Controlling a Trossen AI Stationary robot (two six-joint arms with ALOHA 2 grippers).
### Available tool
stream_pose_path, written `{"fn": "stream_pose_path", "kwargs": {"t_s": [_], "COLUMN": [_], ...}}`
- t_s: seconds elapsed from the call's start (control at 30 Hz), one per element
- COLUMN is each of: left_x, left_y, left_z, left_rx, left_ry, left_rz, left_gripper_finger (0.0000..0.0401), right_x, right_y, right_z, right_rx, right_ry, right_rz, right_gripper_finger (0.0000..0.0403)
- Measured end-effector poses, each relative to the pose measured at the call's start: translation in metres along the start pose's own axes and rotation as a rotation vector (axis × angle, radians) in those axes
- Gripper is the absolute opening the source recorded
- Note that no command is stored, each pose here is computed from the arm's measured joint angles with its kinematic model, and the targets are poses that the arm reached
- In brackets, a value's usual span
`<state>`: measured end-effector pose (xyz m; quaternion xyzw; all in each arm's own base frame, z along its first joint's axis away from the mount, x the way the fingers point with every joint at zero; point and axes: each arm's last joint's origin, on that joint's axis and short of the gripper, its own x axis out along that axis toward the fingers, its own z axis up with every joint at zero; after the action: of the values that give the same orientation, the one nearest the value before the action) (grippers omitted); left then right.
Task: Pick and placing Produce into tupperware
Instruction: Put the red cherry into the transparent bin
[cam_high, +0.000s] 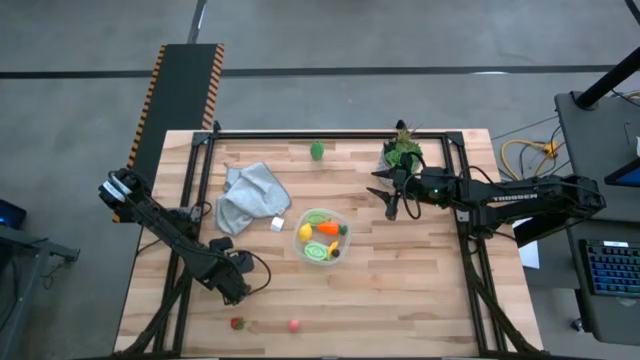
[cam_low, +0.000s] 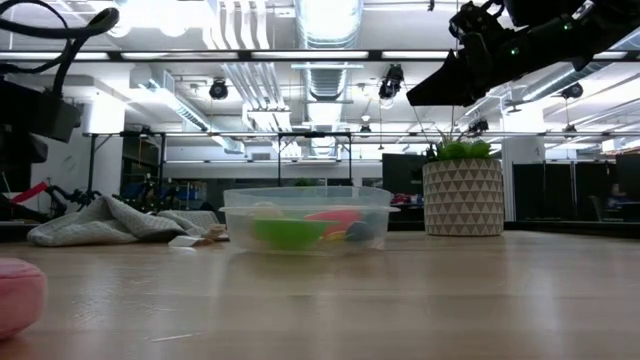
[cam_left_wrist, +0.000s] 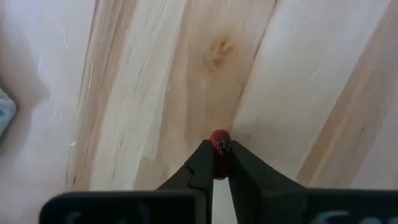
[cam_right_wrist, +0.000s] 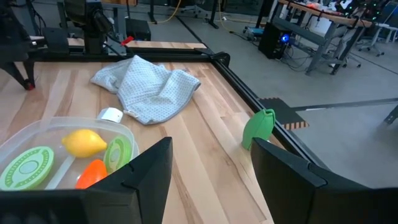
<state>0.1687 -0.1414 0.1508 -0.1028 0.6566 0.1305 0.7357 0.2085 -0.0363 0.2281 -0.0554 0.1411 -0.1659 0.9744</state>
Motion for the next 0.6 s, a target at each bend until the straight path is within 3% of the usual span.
{"fn": "stream_pose_path", "kwargs": {"t_s": [0.23,0.6], "left_x": [-0.015,-0.051], "left_y": [-0.009,0.005], "left_z": [0.013,0.049], "left_rx": [-0.012,-0.011], "left_ry": [-0.097,-0.524], "left_rz": [-0.026,0.066], "left_gripper_finger": [0.0013,0.0013], "right_x": [0.000,0.000], "right_y": [0.000,0.000], "right_z": [0.000,0.000], "right_rx": [0.000,0.000], "right_ry": [0.000,-0.001], "right_rz": [0.000,-0.001], "right_gripper_finger": [0.0210,0.0210]}}
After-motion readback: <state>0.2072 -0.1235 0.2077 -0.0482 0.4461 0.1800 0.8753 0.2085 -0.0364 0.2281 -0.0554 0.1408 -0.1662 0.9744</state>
